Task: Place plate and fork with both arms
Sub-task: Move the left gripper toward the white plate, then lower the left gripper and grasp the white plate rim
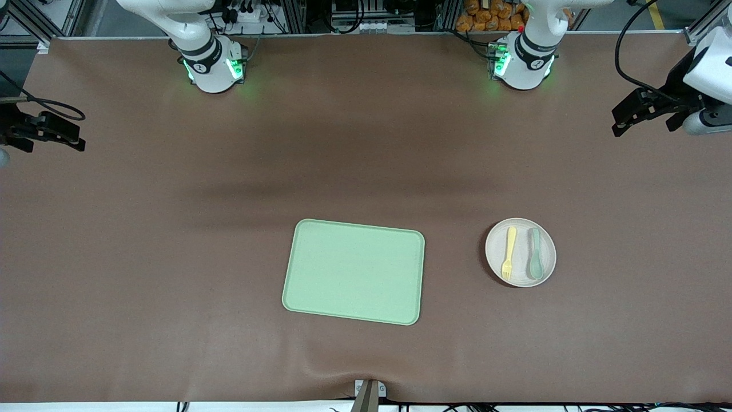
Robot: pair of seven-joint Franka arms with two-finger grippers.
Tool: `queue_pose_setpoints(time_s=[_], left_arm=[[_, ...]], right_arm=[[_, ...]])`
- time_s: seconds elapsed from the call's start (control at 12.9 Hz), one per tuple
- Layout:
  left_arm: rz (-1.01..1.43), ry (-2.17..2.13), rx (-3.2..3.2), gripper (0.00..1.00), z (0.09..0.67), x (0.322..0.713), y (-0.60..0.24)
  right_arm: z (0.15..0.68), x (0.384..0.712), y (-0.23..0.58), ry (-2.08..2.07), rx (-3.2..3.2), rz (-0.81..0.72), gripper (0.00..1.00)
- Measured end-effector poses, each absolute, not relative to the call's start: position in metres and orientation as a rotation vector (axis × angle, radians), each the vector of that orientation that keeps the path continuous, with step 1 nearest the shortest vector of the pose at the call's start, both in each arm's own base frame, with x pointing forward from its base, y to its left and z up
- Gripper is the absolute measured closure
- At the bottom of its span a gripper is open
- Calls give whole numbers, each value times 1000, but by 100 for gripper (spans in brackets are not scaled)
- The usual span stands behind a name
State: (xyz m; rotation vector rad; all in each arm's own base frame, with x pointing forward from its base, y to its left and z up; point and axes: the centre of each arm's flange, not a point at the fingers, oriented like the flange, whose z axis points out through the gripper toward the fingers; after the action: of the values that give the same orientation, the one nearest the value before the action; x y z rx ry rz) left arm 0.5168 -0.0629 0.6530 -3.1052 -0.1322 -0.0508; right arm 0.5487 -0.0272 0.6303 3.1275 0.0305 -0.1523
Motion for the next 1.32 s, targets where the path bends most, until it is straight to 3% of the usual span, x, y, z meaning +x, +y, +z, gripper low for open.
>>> queue_pose_setpoints(time_s=[0.62,1.01,1.32], left_arm=[[40,-129,-3101,0,625,530,-64],[-4,-137,-3117,0,489,580,-60],[-33,-176,-3132,0,363,593,-45]], right_arm=[[630,549,-27,31,3128,-153,0],[630,549,-27,31,3127,-155,0],[629,549,-27,31,3127,-156,0]])
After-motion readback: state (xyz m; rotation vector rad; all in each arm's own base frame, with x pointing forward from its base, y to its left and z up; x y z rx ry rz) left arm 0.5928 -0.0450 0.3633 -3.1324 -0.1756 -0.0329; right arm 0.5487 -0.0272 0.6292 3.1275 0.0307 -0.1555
